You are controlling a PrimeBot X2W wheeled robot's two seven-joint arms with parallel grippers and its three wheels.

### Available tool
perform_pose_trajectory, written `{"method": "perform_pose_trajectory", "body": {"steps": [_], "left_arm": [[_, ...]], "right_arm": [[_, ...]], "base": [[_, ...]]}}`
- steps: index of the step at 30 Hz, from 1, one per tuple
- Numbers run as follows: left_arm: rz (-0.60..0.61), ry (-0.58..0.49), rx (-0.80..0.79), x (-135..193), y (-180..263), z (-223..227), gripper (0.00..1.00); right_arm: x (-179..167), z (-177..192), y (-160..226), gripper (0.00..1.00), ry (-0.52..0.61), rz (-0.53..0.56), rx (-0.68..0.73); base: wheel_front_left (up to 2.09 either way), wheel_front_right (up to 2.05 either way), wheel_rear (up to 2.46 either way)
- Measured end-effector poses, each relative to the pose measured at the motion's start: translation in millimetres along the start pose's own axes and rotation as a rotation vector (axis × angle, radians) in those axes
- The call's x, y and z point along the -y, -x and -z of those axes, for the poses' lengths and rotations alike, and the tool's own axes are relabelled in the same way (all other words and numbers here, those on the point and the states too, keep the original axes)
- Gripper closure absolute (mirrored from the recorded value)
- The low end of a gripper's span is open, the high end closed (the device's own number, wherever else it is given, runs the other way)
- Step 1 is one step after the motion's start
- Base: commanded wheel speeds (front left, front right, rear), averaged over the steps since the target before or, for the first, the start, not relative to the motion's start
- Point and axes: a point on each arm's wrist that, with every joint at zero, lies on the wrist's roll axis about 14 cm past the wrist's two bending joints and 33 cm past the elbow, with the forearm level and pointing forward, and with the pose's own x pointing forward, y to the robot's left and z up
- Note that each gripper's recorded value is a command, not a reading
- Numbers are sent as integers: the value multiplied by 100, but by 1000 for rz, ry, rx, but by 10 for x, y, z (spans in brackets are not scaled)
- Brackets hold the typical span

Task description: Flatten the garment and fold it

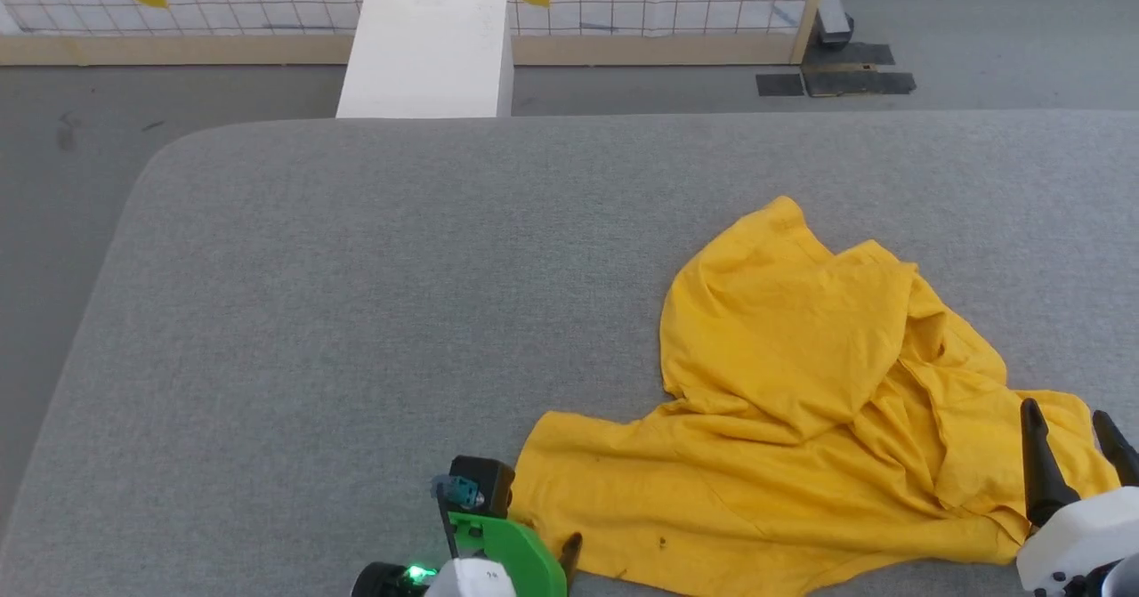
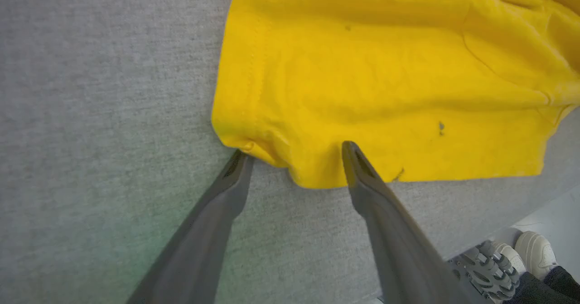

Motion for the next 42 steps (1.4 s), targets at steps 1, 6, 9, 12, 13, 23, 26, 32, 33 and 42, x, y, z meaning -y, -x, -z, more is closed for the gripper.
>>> {"method": "perform_pose_trajectory", "body": {"steps": [1, 6, 9, 12, 13, 23, 26, 32, 33, 42], "left_arm": [[2, 3, 7, 10, -13, -14, 58], [-24, 14, 62, -53, -61, -100, 100], [-76, 50, 128, -200, -33, -215, 100], [-150, 98, 213, -440, 58, -374, 100], [-180, 109, 240, -537, 107, -421, 100], [-439, 203, 373, -1346, 693, -475, 100], [-452, 221, 380, -1392, 749, -453, 100], [-445, 229, 366, -1373, 699, -422, 100], [-444, 229, 361, -1370, 683, -414, 100], [-443, 242, 344, -1397, 607, -376, 100]], "right_arm": [[7, 2, 3, 0, 0, 2, -1], [12, 23, 4, 0, -3, 4, -7], [-8, 19, -2, 0, -7, -2, -6], [-39, 16, -10, 0, -5, -12, -11], [-56, 33, -9, 0, -3, -17, -23], [-215, 518, 159, 0, 19, -76, -276], [-298, 645, 211, 0, 33, -102, -337], [-328, 803, 168, 0, 61, -106, -399], [-368, 880, 159, 0, 77, -115, -433], [-605, 1248, 169, 13, 113, -185, -615]], "base": [[0, 0, 0], [0, 0, 0], [0, 0, 0], [0, 0, 0], [0, 0, 0], [0, 0, 0], [0, 0, 0], [0, 0, 0], [0, 0, 0], [0, 0, 0]]}}
